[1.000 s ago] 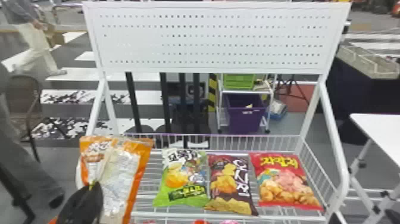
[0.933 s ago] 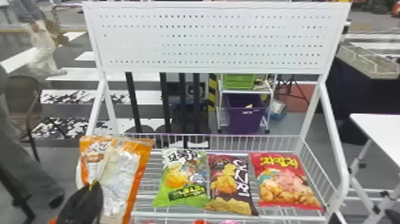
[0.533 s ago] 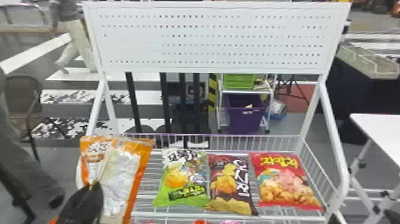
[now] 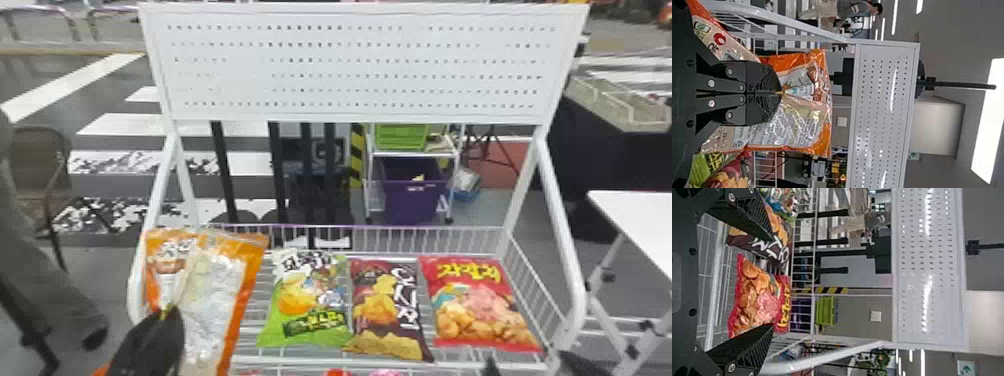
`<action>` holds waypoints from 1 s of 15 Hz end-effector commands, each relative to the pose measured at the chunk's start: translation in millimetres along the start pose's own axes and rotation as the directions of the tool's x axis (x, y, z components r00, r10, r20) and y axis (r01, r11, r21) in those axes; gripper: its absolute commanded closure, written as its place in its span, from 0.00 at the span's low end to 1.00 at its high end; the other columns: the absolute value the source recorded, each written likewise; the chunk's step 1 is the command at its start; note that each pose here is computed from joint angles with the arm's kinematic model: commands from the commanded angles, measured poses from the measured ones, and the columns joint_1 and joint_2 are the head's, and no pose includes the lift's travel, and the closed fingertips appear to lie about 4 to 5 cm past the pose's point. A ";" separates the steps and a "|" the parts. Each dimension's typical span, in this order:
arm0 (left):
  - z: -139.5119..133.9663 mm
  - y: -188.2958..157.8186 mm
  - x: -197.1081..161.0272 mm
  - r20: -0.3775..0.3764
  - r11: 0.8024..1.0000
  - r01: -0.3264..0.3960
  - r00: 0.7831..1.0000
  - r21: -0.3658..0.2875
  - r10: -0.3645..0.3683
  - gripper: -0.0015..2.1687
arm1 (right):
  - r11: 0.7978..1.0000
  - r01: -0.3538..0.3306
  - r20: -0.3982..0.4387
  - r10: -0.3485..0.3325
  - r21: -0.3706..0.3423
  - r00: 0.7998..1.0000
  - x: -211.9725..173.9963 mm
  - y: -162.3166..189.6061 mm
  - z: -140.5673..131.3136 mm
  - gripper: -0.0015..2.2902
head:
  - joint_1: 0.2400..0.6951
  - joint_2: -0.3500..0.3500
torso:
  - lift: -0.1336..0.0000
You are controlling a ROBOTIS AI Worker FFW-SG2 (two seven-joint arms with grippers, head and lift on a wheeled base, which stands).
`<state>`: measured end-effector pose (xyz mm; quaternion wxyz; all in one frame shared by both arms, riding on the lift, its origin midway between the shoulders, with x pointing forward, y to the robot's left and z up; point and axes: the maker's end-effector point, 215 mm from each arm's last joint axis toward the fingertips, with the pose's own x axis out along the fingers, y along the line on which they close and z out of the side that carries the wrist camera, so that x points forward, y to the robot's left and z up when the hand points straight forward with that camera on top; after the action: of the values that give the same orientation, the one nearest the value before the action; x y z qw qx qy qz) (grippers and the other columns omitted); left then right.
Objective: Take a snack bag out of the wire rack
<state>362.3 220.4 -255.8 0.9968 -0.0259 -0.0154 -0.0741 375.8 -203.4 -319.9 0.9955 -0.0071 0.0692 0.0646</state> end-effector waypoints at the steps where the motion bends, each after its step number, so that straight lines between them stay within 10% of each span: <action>1: -1.2 -8.2 0.3 -0.001 1.000 0.012 1.000 -0.003 -0.012 0.86 | 0.994 -0.105 -0.033 0.104 -0.008 0.994 53.4 45.8 -21.1 0.05 | 0.57 0.50 | 1.00; 11: -5.0 -8.4 -4.3 -0.015 1.000 0.010 1.000 0.008 -0.010 0.86 | 0.965 -0.222 -0.234 0.250 0.141 0.940 203.8 127.3 -73.2 0.12 | 0.57 0.50 | 1.00; 13: -4.3 -7.8 -3.8 -0.013 1.000 0.009 1.000 0.011 -0.009 0.86 | 0.968 -0.213 -0.279 0.242 0.132 0.929 207.9 129.9 -86.3 0.37 | 0.57 0.50 | 1.00; 15: -3.5 -5.5 -2.3 -0.010 1.000 0.005 1.000 0.017 -0.005 0.86 | 0.973 -0.198 -0.313 0.227 0.123 0.922 209.2 126.5 -93.0 0.95 | 0.57 0.50 | 1.00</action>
<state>358.0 213.7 -259.7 0.9967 -0.0189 -0.0097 -0.0779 552.5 -53.0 -435.7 0.9596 0.0388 0.2219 0.1684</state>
